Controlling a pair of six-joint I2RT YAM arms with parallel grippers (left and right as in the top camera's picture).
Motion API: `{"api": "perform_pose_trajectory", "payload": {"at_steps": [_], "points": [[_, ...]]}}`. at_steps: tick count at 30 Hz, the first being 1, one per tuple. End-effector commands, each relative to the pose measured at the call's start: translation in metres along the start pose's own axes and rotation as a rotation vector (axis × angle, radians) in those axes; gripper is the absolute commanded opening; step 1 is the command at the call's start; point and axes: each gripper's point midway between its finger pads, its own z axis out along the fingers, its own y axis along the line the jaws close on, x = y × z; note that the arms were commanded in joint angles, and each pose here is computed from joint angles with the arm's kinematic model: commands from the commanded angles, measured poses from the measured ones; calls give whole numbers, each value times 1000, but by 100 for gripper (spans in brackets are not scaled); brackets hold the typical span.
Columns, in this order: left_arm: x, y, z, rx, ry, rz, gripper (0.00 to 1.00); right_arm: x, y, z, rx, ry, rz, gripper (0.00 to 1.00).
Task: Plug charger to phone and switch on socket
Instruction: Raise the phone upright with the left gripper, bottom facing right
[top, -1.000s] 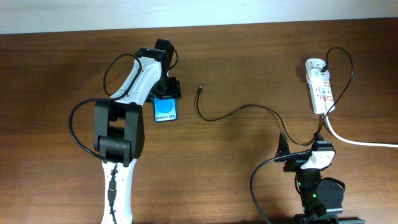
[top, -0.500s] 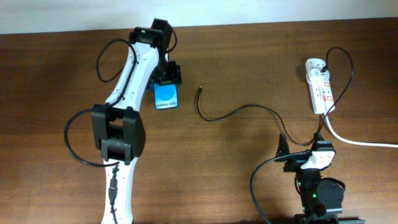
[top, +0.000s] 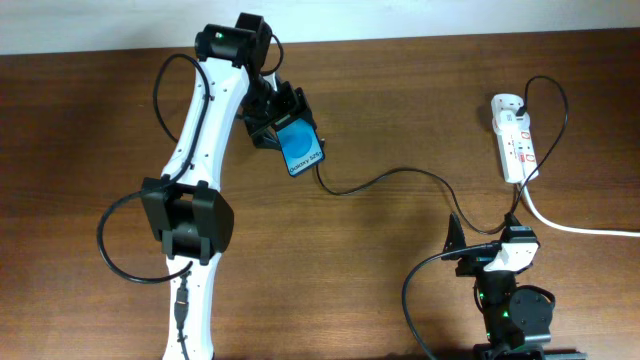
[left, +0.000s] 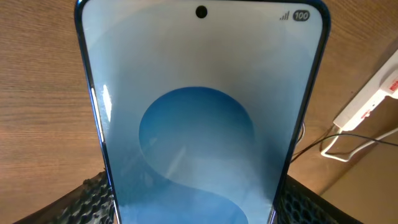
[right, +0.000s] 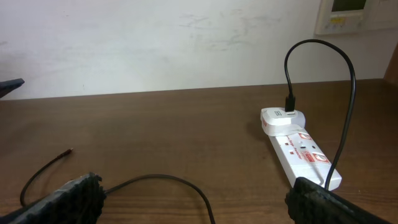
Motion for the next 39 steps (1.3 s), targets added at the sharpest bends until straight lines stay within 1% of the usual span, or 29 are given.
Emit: {"api": "perform_pose_trajectory", "payload": {"at_steps": [1,3,4,8,10,12,13,15,18,20,22,27,33,39], "points": [[1,-10,-10,56,0,-3,0,3,0,0,2,6,-1,98],[1,-10,-10,56,0,-7,0,3,0,0,2,6,-1,99],[2,-10,-10,55,1,-35,0,3,0,0,2,6,-1,98],[3,-9,-10,54,12,-206,0,3,0,0,2,6,-1,98],[16,-27,-16,171,115,-232,0,3,0,0,2,6,-1,98],[22,-41,-28,293,197,-246,0,3,0,0,2,6,-1,98],[23,-43,-33,330,221,-258,0,3,0,0,2,6,-1,98],[19,-31,-43,343,252,-359,0,3,0,0,2,6,-1,98],[12,-24,-50,355,259,-438,0,3,0,0,2,6,-1,99],[14,-31,-59,420,305,-457,0,3,0,0,2,6,-1,98],[15,-35,-64,454,335,-481,0,3,0,0,2,6,-1,98],[22,-50,-78,560,418,-478,0,3,0,0,2,6,-1,98],[27,-60,-89,633,478,-470,0,3,0,0,2,6,-1,98],[27,-61,-89,633,478,-470,0,3,0,0,2,6,-1,98]]}}
